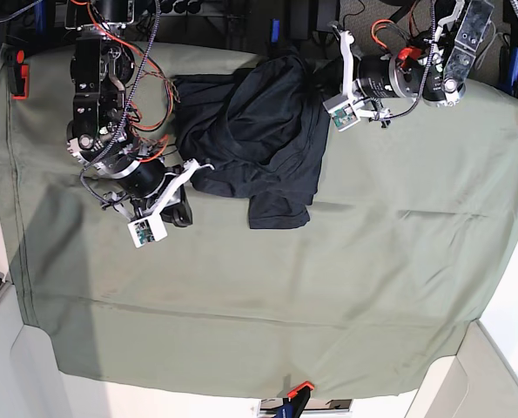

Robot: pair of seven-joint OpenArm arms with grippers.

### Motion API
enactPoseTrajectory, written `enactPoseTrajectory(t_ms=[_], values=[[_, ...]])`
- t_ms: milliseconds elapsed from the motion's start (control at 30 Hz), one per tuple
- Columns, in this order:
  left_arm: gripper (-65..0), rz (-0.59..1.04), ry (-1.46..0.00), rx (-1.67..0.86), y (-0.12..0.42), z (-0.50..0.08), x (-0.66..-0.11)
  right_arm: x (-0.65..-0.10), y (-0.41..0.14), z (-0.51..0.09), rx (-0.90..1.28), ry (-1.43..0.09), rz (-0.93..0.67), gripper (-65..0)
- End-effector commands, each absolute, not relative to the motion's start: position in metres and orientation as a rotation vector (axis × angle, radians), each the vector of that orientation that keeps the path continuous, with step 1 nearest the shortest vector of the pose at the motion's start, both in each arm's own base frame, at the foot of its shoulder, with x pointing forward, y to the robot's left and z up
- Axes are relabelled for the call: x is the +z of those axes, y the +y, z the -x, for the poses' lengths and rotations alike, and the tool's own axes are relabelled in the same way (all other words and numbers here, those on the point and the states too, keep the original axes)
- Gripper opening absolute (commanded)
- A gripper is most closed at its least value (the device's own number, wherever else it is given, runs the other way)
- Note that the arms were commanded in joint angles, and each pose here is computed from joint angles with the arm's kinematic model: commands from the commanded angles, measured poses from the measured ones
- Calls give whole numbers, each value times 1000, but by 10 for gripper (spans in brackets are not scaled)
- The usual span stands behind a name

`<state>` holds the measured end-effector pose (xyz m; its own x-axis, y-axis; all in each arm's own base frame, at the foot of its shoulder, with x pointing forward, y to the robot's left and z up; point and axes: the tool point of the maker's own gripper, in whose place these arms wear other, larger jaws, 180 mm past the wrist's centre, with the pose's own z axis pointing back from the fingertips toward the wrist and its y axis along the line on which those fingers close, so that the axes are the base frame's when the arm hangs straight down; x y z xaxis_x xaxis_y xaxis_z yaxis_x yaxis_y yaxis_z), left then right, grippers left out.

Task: Fold the T-shirt properly
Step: 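Grasp the bundle sides with both grippers and push them inward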

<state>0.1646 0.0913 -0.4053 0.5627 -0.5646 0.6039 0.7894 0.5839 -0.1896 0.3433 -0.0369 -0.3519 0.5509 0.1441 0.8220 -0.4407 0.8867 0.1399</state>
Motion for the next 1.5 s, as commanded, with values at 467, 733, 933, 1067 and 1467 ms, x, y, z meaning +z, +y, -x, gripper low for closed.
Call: enactPoseTrajectory(t_ms=[467,733,933,1067,1467], values=[[-641,306,-718,-892,109,-258,-371,-337,-34,-351,356,-982,-365,-650],[-641,246,-712,-799,144,-312,-382,-339,-38,-351,362,-975,-350,-650],[-641,230,-757,-752,159,-358,-377,-342,-39,-348,363,-956,-349,-650],[-641,211,-758,-853,138,-382,-373,-343,-34,-344,346,-946,-392,-650],[-641,159,-636,-1024,120,-392,-366,-373,-26,-306,329,-857,-443,-650]])
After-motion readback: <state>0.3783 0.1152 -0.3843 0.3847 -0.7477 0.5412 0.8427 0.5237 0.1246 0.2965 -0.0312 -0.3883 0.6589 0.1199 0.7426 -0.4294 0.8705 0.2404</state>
